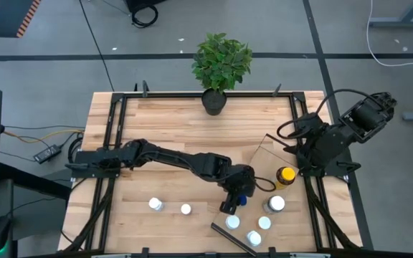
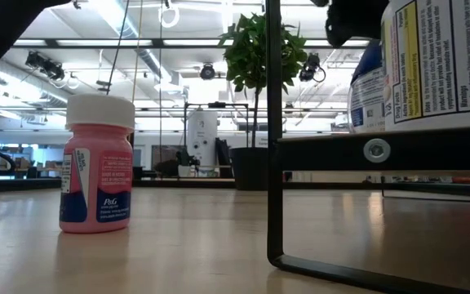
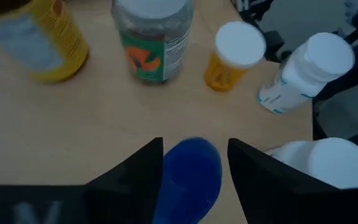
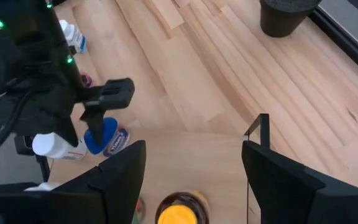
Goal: Pick and place medicine bottles onto shelf by color
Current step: Put the blue medicine bottle on the shelf
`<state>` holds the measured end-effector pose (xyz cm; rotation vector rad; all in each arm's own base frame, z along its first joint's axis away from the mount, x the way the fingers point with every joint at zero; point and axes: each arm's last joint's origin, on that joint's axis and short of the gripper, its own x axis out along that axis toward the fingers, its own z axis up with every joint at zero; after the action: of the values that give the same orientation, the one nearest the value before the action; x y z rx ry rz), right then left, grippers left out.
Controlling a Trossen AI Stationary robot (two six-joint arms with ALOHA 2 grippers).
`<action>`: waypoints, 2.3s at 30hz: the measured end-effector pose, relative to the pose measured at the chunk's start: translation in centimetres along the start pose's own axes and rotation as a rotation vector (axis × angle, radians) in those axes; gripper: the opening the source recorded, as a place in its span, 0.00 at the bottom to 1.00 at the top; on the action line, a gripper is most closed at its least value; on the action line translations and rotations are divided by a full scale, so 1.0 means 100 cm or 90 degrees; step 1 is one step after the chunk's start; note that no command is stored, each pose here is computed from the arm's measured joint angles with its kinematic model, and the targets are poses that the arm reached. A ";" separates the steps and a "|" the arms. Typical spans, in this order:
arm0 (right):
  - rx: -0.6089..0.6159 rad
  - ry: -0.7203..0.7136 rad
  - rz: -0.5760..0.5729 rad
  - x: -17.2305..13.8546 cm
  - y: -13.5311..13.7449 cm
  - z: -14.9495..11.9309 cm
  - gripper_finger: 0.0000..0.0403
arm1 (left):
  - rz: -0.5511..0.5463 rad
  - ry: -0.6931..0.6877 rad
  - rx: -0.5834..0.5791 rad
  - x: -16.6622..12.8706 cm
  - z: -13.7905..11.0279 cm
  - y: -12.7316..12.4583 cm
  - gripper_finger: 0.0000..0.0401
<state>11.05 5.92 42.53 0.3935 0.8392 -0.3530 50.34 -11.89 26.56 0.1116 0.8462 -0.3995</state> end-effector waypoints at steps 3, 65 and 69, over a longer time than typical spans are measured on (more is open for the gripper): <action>-0.010 0.001 0.001 0.000 0.000 0.000 0.68 | 0.017 0.010 -0.031 -0.013 0.000 0.005 0.46; -0.119 0.007 0.012 -0.002 -0.002 -0.001 0.68 | 0.041 0.183 -0.284 -0.006 -0.042 0.008 0.04; -0.119 0.007 0.012 -0.002 -0.002 -0.001 0.68 | -0.043 0.161 -0.275 -0.004 -0.037 0.000 0.01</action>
<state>10.79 5.81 42.60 0.2290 0.8704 -0.2532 47.47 -10.84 24.45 -0.2738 1.1701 -0.2609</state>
